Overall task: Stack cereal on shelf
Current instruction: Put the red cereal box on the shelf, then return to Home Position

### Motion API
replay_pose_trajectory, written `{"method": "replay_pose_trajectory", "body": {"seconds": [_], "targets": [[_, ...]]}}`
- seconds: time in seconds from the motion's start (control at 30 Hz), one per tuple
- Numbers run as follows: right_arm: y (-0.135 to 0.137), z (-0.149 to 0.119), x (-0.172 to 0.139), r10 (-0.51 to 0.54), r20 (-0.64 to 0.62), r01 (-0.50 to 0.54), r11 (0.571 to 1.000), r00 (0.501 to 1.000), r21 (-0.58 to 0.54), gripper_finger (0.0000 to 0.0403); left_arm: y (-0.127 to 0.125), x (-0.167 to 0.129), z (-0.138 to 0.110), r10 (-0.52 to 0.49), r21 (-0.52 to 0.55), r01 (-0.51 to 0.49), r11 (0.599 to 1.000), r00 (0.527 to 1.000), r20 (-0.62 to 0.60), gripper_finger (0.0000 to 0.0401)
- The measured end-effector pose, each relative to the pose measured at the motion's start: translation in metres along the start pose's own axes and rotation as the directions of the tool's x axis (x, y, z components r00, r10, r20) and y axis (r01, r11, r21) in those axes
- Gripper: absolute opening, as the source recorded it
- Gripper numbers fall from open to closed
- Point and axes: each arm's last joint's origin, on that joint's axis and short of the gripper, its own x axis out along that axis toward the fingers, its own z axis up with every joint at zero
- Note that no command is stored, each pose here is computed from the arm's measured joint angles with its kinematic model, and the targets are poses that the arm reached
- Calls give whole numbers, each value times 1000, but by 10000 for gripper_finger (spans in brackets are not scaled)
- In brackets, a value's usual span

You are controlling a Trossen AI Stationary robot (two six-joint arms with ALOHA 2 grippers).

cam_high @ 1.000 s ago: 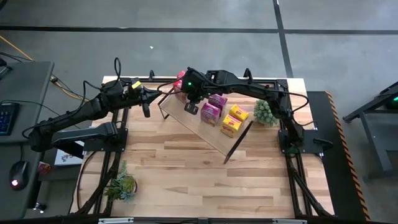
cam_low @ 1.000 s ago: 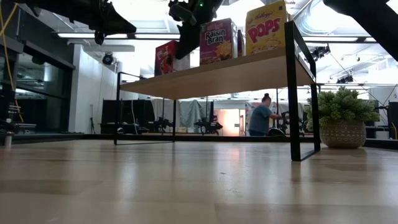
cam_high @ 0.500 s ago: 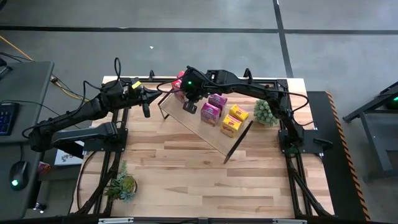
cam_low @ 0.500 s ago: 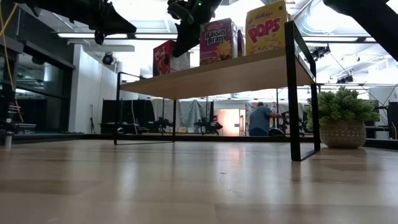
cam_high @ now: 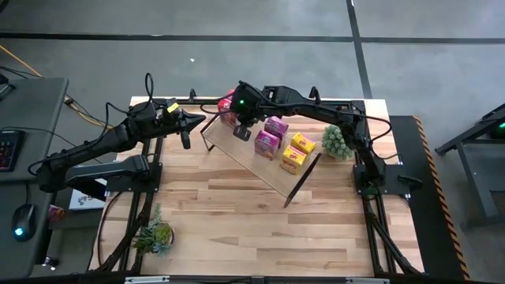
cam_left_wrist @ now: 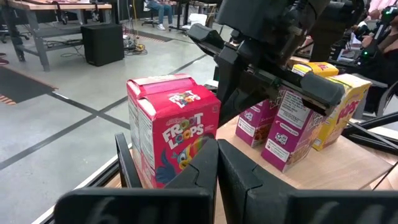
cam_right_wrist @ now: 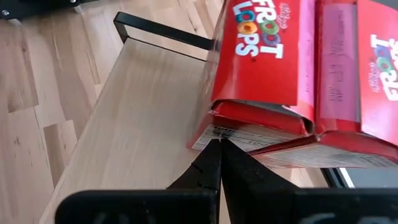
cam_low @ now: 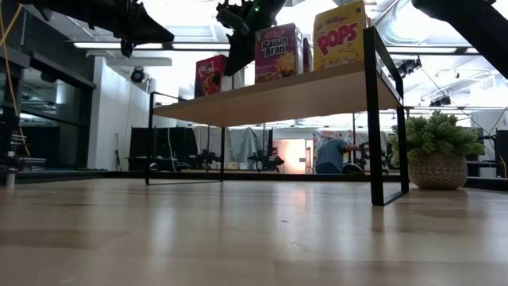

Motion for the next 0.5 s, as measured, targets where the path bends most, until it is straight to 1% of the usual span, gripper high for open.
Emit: {"method": "replay_pose_trajectory", "body": {"seconds": [0.17, 0.33, 0.5], "targets": [[1, 0, 0, 25, 0, -25, 1000, 1000, 0, 0, 0, 0, 0, 0, 1, 0, 1000, 1000, 0, 0], [1, 0, 0, 27, -2, -27, 1000, 1000, 0, 0, 0, 0, 0, 0, 2, 0, 1000, 1000, 0, 0], [1, -5, 0, 27, -56, -28, 1000, 998, -7, 0, 0, 0, 0, 0, 2, 0, 1000, 1000, 2, 0]]}}
